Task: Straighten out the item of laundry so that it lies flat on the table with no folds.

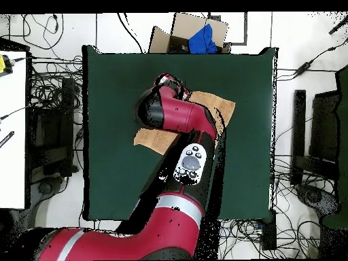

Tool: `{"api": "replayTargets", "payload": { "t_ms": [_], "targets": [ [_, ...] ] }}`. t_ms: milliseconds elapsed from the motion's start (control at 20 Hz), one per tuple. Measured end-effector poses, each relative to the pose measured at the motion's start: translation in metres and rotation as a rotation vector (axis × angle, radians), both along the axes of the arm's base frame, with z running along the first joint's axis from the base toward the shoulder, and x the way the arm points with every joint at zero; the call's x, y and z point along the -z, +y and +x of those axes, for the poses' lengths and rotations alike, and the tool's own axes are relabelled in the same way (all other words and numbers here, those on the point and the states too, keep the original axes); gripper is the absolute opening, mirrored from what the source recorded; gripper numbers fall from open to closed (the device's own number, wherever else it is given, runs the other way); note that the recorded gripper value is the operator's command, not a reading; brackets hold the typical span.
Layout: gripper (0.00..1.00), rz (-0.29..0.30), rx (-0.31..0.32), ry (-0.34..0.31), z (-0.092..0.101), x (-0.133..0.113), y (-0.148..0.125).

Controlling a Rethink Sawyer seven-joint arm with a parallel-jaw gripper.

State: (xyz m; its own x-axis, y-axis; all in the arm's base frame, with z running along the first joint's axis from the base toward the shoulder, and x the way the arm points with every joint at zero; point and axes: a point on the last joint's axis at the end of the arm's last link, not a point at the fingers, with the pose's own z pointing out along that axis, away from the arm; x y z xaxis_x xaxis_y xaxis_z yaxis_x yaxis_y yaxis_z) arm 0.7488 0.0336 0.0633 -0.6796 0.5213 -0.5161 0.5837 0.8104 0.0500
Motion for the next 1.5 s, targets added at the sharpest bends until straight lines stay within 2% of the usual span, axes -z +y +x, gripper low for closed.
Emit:
{"api": "replayTargets", "payload": {
  "t_ms": [600,1500],
  "targets": [
    [0.0,0.02,0.051,0.012,-0.008,0.0,-0.029],
    [0.0,0.036,0.043,0.025,-0.013,0.006,-0.017]
  ]
}}
